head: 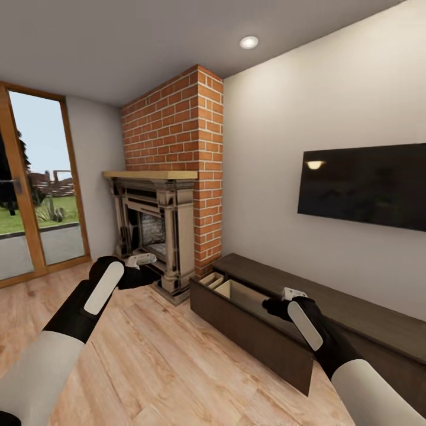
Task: Place each of the two pumpkins and all three candles from the living room inside a cabinet in the living room (use any cabinet), then make sure every cabinet is closed, and position the cauldron so it is next to a table in the living room.
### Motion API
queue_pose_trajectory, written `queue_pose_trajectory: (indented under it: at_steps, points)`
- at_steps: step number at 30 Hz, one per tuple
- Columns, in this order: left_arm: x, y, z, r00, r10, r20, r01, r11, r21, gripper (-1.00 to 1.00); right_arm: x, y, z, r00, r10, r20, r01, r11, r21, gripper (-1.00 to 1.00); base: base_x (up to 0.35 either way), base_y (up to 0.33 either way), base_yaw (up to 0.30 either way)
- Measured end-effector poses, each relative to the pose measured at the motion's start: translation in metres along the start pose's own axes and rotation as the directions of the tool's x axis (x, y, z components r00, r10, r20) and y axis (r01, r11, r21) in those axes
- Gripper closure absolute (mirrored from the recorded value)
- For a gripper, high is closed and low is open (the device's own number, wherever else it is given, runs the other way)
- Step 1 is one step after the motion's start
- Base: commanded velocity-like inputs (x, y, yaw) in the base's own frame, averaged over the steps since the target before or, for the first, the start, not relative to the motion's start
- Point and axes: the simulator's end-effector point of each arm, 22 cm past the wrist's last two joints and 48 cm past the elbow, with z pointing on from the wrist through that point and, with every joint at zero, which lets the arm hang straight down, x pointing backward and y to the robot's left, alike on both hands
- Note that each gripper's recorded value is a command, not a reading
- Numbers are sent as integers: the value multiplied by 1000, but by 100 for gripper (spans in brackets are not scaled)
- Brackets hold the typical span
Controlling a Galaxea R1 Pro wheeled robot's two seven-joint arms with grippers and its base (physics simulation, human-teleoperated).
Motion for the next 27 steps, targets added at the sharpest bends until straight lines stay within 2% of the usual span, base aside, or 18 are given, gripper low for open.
queue_pose_trajectory:
  at_steps: [7, 27]
  points:
    - [0, -1, -1, 1000, 0, 1, 0, 1000, 2, -100, -1, 0, -1, 1000, 0, 1, 0, 1000, 0, -100, 0, 93, -288]
    - [-3, -3, -6, 1000, 1, 10, -1, 1000, 6, -100, -2, 0, -3, 1000, 1, 4, -1, 1000, 1, -100, 0, 5, -288]
